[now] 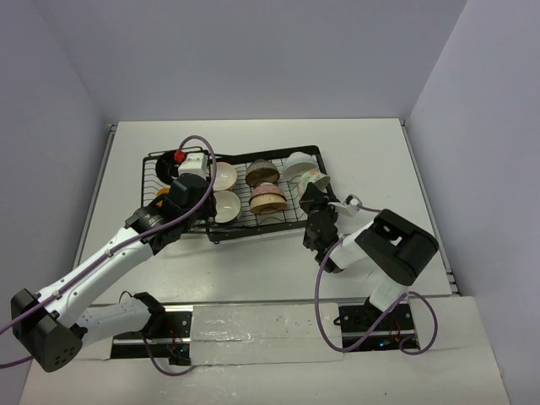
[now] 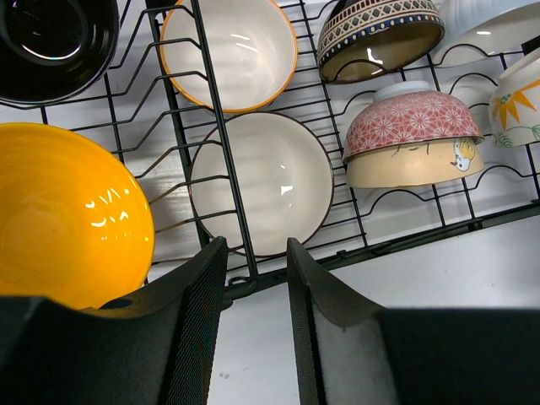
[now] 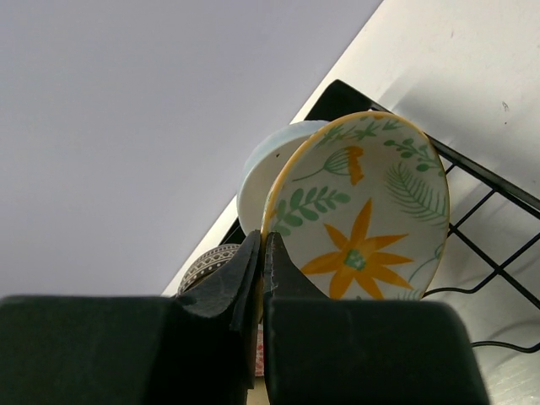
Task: Load the bowls into the dish rack
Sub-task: Insert the bowl into the dish rack, then reset both arms
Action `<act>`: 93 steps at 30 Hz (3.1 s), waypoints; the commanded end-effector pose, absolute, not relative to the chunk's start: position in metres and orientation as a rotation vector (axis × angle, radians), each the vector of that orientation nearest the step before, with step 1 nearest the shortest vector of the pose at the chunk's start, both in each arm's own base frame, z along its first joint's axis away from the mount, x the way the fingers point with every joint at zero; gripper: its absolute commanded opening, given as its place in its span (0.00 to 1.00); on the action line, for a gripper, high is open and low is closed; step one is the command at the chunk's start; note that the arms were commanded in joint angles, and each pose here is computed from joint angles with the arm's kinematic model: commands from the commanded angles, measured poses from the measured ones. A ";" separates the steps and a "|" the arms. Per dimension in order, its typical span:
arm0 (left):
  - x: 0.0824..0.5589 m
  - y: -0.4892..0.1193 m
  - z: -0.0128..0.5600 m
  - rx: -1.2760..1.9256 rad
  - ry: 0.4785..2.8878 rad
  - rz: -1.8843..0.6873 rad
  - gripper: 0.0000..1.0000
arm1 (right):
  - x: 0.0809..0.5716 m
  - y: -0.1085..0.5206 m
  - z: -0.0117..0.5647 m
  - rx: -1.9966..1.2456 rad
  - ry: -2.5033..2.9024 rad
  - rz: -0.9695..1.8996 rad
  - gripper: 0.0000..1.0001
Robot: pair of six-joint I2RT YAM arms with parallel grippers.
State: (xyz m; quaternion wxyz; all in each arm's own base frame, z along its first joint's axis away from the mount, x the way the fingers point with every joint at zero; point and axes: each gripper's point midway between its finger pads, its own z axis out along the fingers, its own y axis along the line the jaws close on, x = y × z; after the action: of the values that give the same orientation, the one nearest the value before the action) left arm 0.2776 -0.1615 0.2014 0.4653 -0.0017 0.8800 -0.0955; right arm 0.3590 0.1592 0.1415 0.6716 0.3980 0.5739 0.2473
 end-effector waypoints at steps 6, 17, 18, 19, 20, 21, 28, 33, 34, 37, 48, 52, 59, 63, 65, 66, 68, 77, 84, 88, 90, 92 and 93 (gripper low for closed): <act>0.278 -0.162 0.205 0.012 2.133 -0.205 0.40 | 0.356 0.157 0.222 1.054 0.925 0.858 0.00; 0.276 -0.163 0.208 0.022 2.124 -0.213 0.40 | 0.357 0.171 0.207 1.043 0.969 0.864 0.00; 0.275 -0.164 0.208 0.022 2.123 -0.213 0.40 | 0.356 0.171 0.204 1.047 0.974 0.859 0.00; 0.275 -0.164 0.209 0.021 2.121 -0.217 0.40 | 0.355 0.171 0.203 1.045 0.978 0.859 0.00; 0.275 -0.164 0.210 0.023 2.119 -0.217 0.40 | 0.354 0.173 0.201 1.041 0.986 0.859 0.00; 0.275 -0.164 0.210 0.023 2.119 -0.216 0.40 | 0.353 0.172 0.200 1.044 0.987 0.855 0.00; 0.272 -0.164 0.213 0.027 2.110 -0.225 0.41 | 0.344 0.166 0.191 1.047 1.010 0.825 0.00; 0.272 -0.164 0.215 0.029 2.105 -0.226 0.41 | 0.337 0.160 0.186 1.049 1.024 0.816 0.00; 0.272 -0.163 0.216 0.025 2.101 -0.226 0.41 | 0.336 0.161 0.186 1.045 1.027 0.815 0.04; 0.272 -0.163 0.216 0.026 2.100 -0.225 0.41 | 0.333 0.161 0.187 1.034 1.035 0.817 0.20; 0.271 -0.162 0.219 0.023 2.092 -0.227 0.41 | 0.333 0.165 0.184 1.015 1.054 0.825 0.60; 0.270 -0.162 0.219 0.023 2.089 -0.225 0.41 | 0.333 0.165 0.182 1.017 1.056 0.823 0.61; 0.270 -0.161 0.221 0.021 2.085 -0.223 0.41 | 0.332 0.165 0.179 1.010 1.067 0.817 0.62; 0.269 -0.162 0.221 0.022 2.084 -0.223 0.41 | 0.332 0.165 0.184 0.999 1.065 0.821 0.62; 0.270 -0.161 0.221 0.020 2.083 -0.220 0.41 | 0.330 0.167 0.192 0.959 1.072 0.819 0.62; 0.270 -0.160 0.222 0.017 2.080 -0.217 0.41 | 0.328 0.166 0.202 0.944 1.061 0.833 0.62; 0.270 -0.158 0.224 0.004 2.072 -0.209 0.42 | 0.324 0.175 0.215 0.817 1.095 0.819 0.62; 0.271 -0.138 0.250 -0.077 1.969 -0.180 0.44 | 0.289 0.194 0.279 0.369 1.253 0.628 1.00; 0.275 -0.122 0.258 -0.150 1.936 -0.128 0.45 | 0.292 0.208 0.294 0.142 1.823 0.275 1.00; 0.277 -0.111 0.260 -0.191 1.932 -0.099 0.44 | 0.284 0.174 0.276 0.173 1.929 -0.005 1.00; 0.278 -0.107 0.261 -0.206 1.925 -0.093 0.45 | 0.280 0.171 0.274 0.144 1.929 -0.032 1.00; 0.278 -0.104 0.262 -0.218 1.918 -0.087 0.45 | 0.274 0.175 0.274 0.117 1.930 0.040 1.00; 0.278 -0.103 0.261 -0.224 1.919 -0.082 0.45 | 0.275 0.180 0.278 0.104 1.914 0.085 1.00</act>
State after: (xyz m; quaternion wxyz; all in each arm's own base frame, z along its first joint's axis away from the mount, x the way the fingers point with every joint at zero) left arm 0.2773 -0.1123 0.2491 0.5526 -0.0767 0.8290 -0.0398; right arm 0.2918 0.2013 0.2836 0.5855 0.0686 0.8052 0.0640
